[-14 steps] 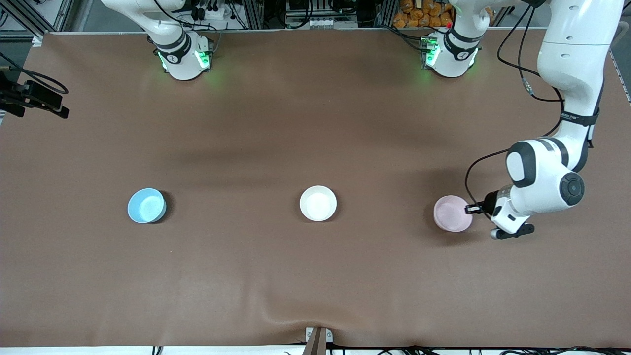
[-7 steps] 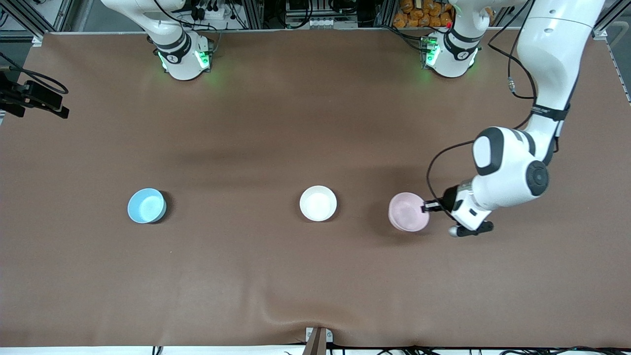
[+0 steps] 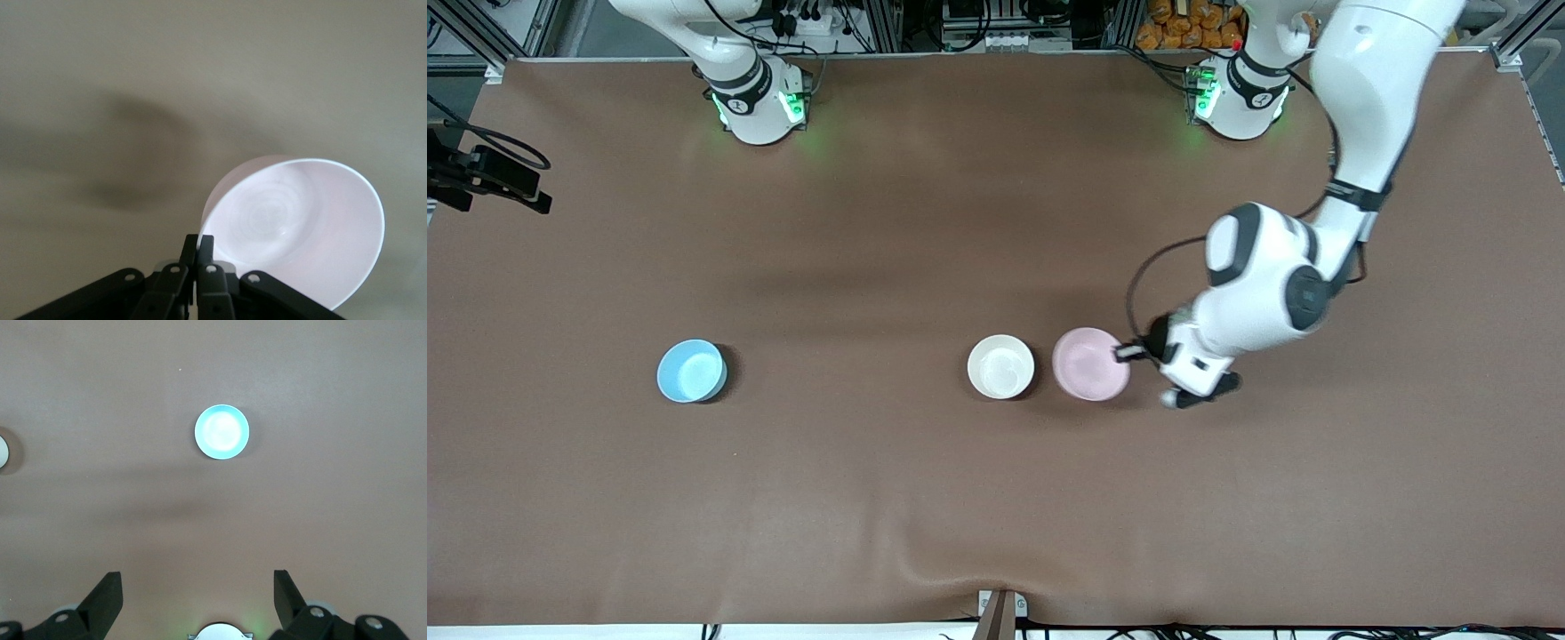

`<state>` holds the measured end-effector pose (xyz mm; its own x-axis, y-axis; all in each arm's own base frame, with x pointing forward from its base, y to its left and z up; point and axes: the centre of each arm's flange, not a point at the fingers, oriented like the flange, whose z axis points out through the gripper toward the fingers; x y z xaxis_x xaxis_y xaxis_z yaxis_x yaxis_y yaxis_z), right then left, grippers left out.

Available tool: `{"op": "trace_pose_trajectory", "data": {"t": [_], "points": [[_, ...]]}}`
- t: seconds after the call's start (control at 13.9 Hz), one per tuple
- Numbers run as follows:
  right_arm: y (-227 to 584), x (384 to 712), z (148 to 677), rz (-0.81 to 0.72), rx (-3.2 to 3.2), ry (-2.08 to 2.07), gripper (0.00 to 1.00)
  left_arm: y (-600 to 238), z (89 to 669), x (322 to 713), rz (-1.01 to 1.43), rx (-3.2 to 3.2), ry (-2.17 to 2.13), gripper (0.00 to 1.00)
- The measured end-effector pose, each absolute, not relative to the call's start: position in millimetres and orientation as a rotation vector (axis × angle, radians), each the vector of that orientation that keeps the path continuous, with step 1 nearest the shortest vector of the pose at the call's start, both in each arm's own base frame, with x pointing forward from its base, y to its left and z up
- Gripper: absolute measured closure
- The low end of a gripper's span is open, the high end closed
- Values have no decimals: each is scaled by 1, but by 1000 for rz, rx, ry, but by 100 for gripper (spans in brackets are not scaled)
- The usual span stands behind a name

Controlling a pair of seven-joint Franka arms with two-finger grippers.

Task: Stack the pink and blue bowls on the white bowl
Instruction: 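Carry the pink bowl with the left gripper onto the white bowl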

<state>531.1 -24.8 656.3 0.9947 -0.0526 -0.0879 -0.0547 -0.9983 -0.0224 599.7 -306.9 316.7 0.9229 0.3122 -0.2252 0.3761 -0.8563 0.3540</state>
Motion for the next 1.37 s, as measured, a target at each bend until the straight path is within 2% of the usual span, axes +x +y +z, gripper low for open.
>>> {"op": "trace_pose_trajectory", "data": {"t": [0.29, 0.5, 1.01, 1.37], "points": [[-25, 531, 656, 136, -3113, 83, 0, -398, 311, 572, -299, 2668, 585, 97], [-25, 531, 656, 136, -3113, 83, 0, -431, 288, 566, -298, 2698, 600, 97], [-25, 534, 651, 153, -3113, 84, 0, -424, 250, 578, -248, 2777, 620, 97], [-24, 564, 591, 320, -3101, 80, 0, -429, 241, 574, -254, 2784, 612, 97]]}}
